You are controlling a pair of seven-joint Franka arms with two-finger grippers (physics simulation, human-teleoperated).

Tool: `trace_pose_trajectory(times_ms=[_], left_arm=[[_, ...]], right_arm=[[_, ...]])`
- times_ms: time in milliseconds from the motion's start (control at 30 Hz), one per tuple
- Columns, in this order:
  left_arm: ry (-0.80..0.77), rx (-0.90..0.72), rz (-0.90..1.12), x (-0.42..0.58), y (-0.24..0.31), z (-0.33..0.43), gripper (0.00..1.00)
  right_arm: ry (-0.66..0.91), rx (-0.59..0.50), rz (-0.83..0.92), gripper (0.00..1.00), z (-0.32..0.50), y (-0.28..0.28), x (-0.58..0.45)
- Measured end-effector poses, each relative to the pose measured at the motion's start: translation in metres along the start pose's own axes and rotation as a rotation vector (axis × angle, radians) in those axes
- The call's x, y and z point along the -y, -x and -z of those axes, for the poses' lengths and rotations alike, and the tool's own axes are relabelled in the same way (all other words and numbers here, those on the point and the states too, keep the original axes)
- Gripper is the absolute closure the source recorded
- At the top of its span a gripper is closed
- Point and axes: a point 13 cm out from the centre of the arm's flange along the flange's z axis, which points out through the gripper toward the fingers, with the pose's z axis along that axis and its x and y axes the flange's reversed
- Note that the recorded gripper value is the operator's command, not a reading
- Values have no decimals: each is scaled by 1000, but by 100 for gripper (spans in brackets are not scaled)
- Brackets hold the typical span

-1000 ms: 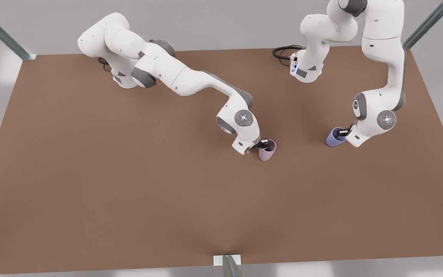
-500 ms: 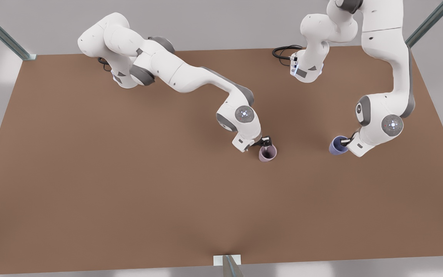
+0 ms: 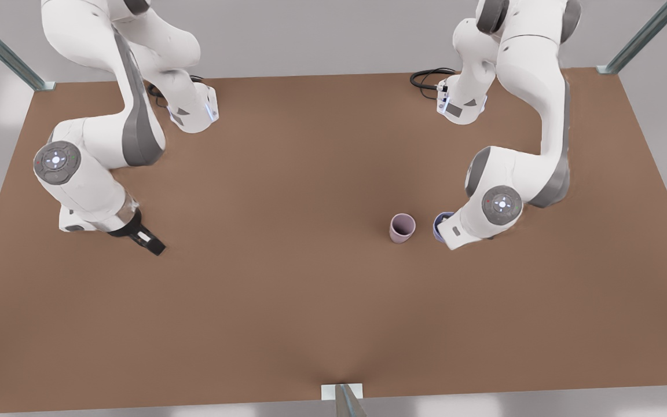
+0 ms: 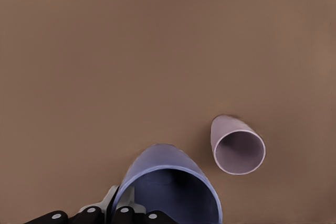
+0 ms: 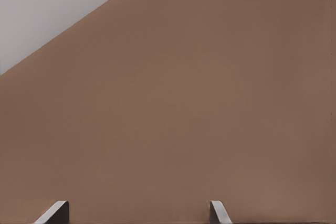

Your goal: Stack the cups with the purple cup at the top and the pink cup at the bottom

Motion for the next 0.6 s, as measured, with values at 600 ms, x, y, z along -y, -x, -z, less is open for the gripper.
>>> trace_pose_trajectory(times_ms=[600], left_arm=[[-43,-15,182,84,7,-44,79]], right_arm=[[-1,-75,531,0,38,57,26]])
